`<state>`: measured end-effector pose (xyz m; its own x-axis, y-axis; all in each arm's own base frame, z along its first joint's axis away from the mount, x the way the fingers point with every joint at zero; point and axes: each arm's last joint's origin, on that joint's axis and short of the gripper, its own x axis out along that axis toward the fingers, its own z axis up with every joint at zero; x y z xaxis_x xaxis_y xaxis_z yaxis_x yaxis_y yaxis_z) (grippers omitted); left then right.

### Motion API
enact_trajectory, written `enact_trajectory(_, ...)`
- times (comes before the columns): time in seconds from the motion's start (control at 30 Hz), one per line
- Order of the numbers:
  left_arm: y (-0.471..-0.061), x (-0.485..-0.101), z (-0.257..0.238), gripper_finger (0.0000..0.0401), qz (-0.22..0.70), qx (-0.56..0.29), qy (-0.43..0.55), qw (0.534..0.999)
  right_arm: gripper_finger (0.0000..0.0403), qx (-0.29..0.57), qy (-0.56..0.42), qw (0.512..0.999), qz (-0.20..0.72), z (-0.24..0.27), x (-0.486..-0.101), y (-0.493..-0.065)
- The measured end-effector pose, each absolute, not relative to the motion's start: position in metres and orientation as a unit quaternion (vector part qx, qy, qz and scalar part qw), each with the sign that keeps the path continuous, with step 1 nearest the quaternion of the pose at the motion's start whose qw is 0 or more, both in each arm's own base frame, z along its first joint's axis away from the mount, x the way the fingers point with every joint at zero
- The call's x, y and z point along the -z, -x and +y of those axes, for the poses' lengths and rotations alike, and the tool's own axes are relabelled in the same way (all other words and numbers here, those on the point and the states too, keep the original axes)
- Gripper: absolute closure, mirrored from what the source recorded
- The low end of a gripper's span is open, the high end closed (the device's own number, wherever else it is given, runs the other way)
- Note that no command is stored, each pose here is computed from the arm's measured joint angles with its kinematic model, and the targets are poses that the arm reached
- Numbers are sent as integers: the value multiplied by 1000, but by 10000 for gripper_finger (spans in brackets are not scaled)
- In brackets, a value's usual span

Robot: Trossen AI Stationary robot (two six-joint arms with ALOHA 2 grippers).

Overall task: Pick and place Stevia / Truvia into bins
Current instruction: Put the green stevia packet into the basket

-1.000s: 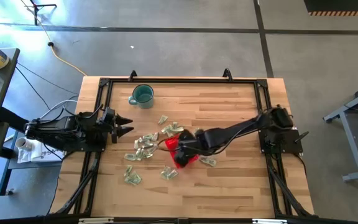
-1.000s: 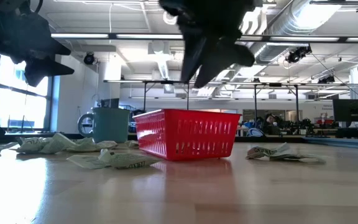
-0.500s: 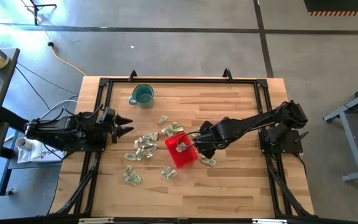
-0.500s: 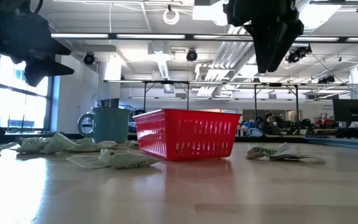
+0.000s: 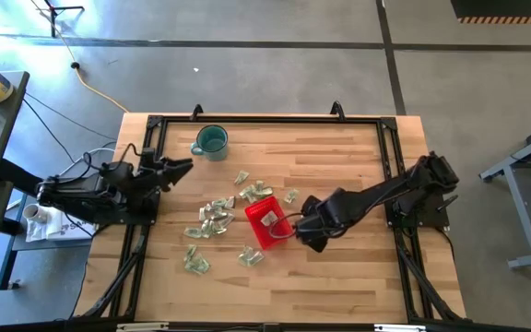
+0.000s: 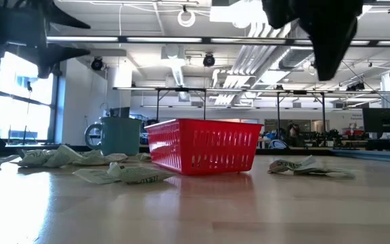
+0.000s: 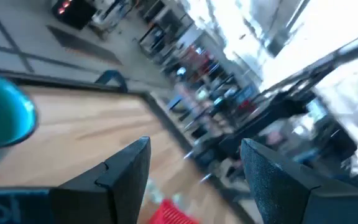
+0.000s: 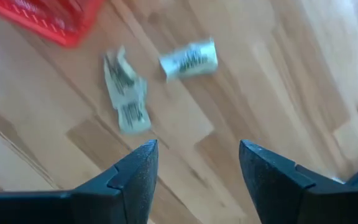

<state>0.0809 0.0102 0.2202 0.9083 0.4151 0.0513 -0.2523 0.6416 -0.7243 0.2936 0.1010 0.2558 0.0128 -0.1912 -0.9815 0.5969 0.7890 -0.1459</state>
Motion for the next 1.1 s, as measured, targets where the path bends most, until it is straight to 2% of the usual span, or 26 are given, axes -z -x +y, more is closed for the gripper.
enact_trajectory(0.13,-87,-220,11,119,-109,-198,390,893,187,291,-165,680,653,108,-245,-287)
enact_trajectory(0.2,-92,-220,10,119,-90,-193,372,903,187,291,-167,680,652,112,-243,-285)
enact_trajectory(0.33,-105,-232,4,120,-11,-120,353,928,187,291,-165,680,653,119,-240,-281)
enact_trajectory(0.4,-112,-238,2,129,67,-112,351,927,187,292,-171,672,658,121,-236,-278)
enact_trajectory(0.47,-117,-240,1,143,174,-138,365,904,188,295,-180,657,670,122,-228,-272)
enact_trajectory(0.57,-123,-239,-1,168,319,-212,412,827,187,315,-206,631,679,122,-216,-257)
enact_trajectory(0.67,-132,-237,-2,187,401,-267,430,763,187,336,-239,616,671,121,-205,-241)
enact_trajectory(0.77,-146,-227,-6,189,448,-278,438,728,185,350,-272,614,654,117,-198,-228)
enact_trajectory(0.9,-166,-210,-14,163,472,-304,453,692,180,357,-284,618,640,109,-193,-217)
enact_trajectory(1.1,-184,-184,-24,97,504,-355,461,638,175,370,-268,635,623,102,-190,-209)
